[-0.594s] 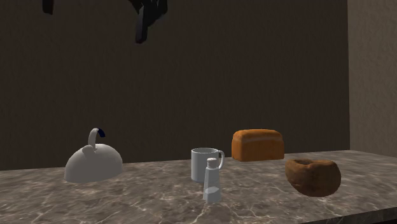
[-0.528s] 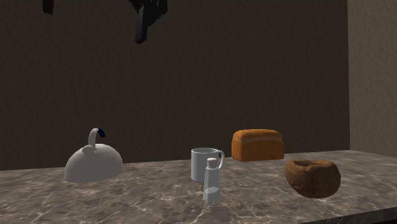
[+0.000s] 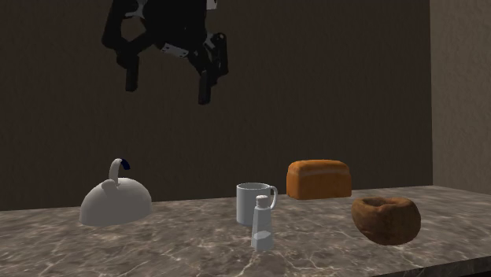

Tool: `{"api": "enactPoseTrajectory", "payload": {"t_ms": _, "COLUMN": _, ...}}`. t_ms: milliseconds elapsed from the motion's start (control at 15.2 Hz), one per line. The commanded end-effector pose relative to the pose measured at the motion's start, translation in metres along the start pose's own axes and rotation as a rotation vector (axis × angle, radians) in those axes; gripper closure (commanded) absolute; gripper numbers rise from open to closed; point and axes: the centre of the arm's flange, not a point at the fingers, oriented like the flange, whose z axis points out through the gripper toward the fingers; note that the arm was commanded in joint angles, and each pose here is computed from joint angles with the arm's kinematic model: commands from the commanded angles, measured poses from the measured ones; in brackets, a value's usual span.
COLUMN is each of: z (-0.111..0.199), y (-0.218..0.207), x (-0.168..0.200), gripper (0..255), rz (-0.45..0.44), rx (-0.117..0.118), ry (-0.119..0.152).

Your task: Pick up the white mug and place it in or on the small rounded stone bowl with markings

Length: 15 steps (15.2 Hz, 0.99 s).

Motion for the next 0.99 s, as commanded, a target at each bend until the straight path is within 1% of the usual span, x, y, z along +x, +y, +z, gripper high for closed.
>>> {"api": "enactPoseTrajectory", "payload": {"t_ms": 0, "z": 0.012, "y": 0.020, "x": 0.016, "gripper": 0, "rz": 0.001, "rx": -0.005, "ry": 0.001}}
{"api": "enactPoseTrajectory", "payload": {"t_ms": 924, "z": 0.091, "y": 0.153, "x": 0.112, "gripper": 0, "rz": 0.009, "rx": -0.029, "ry": 0.002}}
